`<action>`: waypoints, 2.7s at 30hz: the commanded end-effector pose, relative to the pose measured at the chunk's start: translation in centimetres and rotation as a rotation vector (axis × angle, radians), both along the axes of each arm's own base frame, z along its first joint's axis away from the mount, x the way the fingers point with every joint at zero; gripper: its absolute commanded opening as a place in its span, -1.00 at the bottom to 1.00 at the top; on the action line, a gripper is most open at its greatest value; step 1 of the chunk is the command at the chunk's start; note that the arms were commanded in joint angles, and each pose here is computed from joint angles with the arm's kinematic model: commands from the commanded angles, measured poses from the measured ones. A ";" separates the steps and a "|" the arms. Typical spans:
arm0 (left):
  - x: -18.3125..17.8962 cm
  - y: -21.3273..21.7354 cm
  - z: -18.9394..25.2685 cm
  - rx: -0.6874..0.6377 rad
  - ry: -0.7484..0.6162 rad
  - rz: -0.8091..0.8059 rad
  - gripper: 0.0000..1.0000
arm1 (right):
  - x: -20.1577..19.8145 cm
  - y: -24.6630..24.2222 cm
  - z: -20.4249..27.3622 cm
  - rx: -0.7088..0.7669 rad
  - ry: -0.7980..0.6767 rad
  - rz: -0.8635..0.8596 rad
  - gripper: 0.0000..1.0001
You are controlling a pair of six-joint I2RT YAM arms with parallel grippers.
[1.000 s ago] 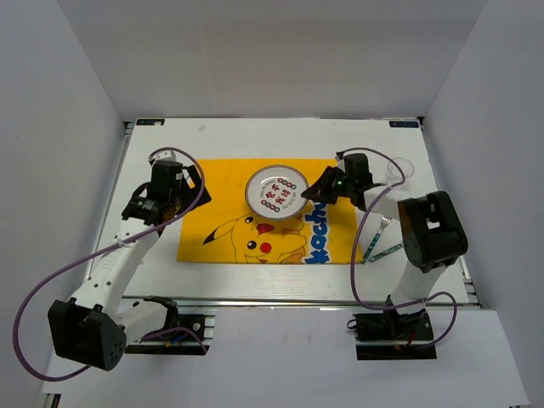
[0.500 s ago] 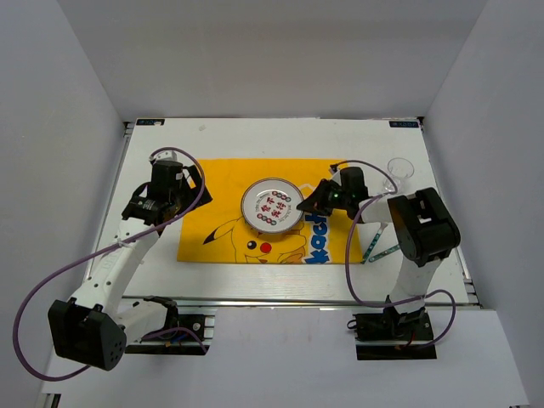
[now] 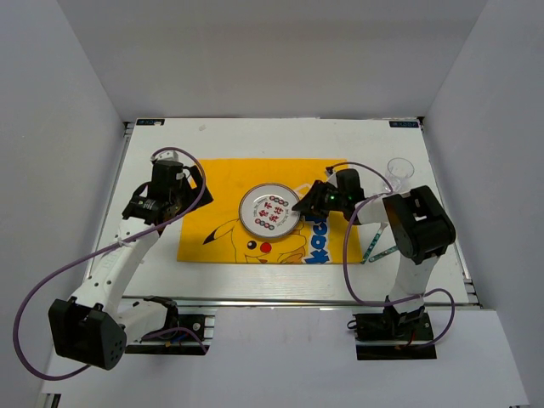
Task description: Set the dinner table for one person
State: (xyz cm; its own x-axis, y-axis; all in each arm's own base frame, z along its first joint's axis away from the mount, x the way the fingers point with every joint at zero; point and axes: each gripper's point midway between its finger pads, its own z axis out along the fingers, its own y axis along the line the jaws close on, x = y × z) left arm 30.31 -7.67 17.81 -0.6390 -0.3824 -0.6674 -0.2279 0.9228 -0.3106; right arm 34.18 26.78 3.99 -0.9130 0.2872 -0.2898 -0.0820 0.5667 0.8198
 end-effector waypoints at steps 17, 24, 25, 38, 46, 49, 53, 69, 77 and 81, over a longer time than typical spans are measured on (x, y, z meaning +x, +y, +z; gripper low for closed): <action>0.3 0.0 0.6 0.008 -0.011 -0.009 0.96 | 7.5 -16.2 11.9 -0.710 -0.146 -0.490 0.78; 0.2 -0.1 0.5 0.007 -0.002 -0.019 0.96 | 11.4 -27.8 14.4 -0.941 0.019 -0.745 0.78; 0.2 -0.1 0.5 0.007 -0.002 -0.021 0.96 | 11.9 -28.4 13.5 -0.944 0.046 -0.743 0.79; 0.3 -0.7 -0.1 -0.002 0.021 -0.048 0.96 | 11.9 -36.1 8.2 -0.900 0.205 -0.822 0.60; 0.4 -0.7 -0.3 0.001 0.029 -0.049 0.96 | 11.7 -36.0 3.8 -0.884 0.261 -0.788 0.33; 0.4 -0.7 -0.4 0.002 0.035 -0.049 0.96 | 11.5 -35.9 3.2 -0.876 0.264 -0.789 -0.10; 0.5 -0.7 -0.5 0.002 0.038 -0.050 0.96 | 11.6 -35.7 3.0 -0.882 0.261 -0.786 -0.98; 0.5 -0.6 -0.6 0.006 0.043 -0.044 0.96 | 16.1 -23.4 11.3 -0.788 -0.002 -0.524 -1.00; 0.5 -0.5 -0.8 0.016 0.049 -0.039 0.96 | 17.0 -15.8 9.9 -0.814 -0.026 -0.388 -1.00; 0.5 -0.4 -0.9 0.017 0.052 -0.038 0.96 | 17.2 -14.9 9.6 -0.851 -0.029 -0.382 -1.00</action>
